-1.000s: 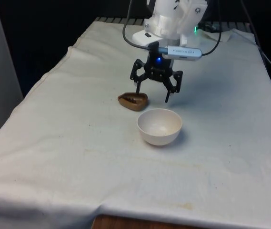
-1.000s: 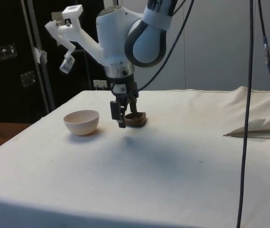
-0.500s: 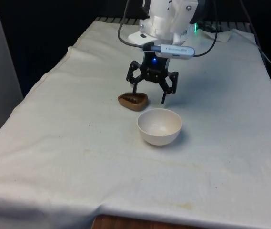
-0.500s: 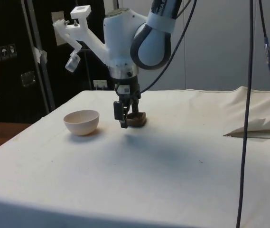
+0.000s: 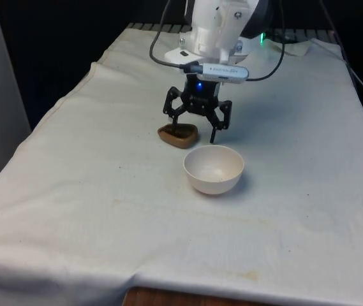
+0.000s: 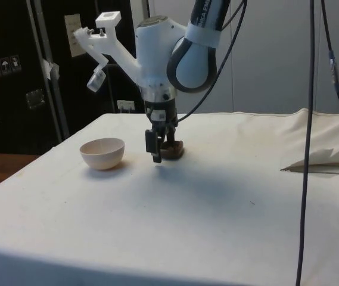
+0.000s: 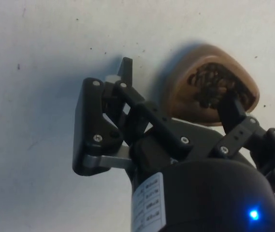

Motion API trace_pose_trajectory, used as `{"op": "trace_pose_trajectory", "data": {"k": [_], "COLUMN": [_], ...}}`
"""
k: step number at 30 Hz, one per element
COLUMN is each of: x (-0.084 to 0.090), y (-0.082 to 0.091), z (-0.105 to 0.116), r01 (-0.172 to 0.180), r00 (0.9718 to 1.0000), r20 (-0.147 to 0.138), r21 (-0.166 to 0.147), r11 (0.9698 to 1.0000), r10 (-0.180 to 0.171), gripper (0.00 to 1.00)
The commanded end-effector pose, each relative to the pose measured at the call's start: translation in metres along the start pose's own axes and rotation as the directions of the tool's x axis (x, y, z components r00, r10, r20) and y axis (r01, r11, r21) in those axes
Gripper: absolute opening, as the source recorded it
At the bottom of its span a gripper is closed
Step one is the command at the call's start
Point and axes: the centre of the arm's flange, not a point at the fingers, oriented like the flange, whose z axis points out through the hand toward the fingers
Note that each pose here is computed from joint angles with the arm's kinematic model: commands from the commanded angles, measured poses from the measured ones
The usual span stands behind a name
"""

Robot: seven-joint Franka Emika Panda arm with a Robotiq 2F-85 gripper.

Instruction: Pour the coffee beans from the cup into the bowl.

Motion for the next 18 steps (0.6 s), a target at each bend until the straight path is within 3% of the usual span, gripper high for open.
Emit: {"op": "trace_pose_trajectory", "data": {"k": [1,14,18], "x": [0.0004,0.0007,0.0009], "y": [0.0004,0.0035,0.0029], "z": [-0.0002,-0.0007,-0.0006], "r01": [0.000,-0.004,-0.003], "r00": [1.0000,1.0000,1.0000], "r20": [-0.006,-0.003,-0.001], "r21": [0.008,0.004,-0.001], "r11": [1.0000,1.0000,1.0000], "r10": [0.000,0.004,0.003], "gripper": [1.00,0.99,0.71]}}
